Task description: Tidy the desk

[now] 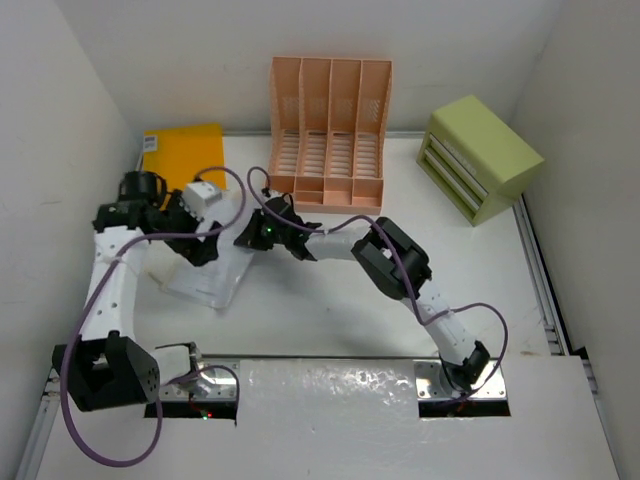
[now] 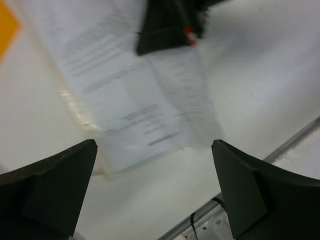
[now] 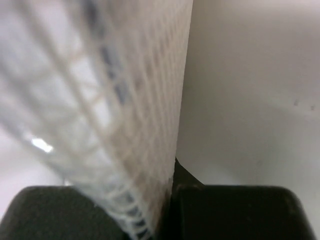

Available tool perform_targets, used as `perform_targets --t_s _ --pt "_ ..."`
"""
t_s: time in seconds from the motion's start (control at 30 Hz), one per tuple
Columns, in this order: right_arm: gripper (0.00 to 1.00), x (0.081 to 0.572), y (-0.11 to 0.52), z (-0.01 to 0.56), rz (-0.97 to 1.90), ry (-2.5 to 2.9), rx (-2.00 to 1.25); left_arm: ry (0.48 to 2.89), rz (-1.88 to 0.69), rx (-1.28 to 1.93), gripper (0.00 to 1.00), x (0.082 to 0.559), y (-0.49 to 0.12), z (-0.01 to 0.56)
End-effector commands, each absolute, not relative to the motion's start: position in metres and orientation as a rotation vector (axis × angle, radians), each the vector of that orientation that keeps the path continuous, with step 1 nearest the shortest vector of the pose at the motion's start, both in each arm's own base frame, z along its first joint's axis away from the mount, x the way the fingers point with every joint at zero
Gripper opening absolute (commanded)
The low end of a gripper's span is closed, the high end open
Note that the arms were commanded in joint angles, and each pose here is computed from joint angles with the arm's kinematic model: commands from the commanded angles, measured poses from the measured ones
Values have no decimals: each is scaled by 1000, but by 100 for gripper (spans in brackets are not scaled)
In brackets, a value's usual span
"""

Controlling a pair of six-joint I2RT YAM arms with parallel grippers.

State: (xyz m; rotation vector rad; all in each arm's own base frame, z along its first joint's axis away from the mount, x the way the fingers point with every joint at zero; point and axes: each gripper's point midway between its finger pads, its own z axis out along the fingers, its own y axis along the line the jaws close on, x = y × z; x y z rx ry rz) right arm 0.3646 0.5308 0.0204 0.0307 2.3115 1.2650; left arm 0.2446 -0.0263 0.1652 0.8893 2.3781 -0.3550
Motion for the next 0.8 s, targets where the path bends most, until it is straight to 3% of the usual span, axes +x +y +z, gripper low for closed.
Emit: perform_targets --t_s 0.0,0.13,0.2,0.4,0.57,0.63,0.77 --pt "0 378 530 166 1295 1910 -293 2223 -312 779 100 262 -10 228" --pt "0 362 508 237 1293 1750 -530 2192 -224 602 100 283 8 248" --pt "0 364 479 274 1163 1688 -604 2156 -257 558 100 290 8 255" --pt "0 387 371 374 867 1525 -501 2082 -292 493 100 304 13 273" --pt "0 435 260 404 496 1523 -271 2107 -248 423 100 314 24 263" --pt "0 450 205 404 227 1514 -117 2122 -234 407 100 315 28 257" --pt "0 460 169 411 11 1444 -47 2124 -219 397 100 316 31 256"
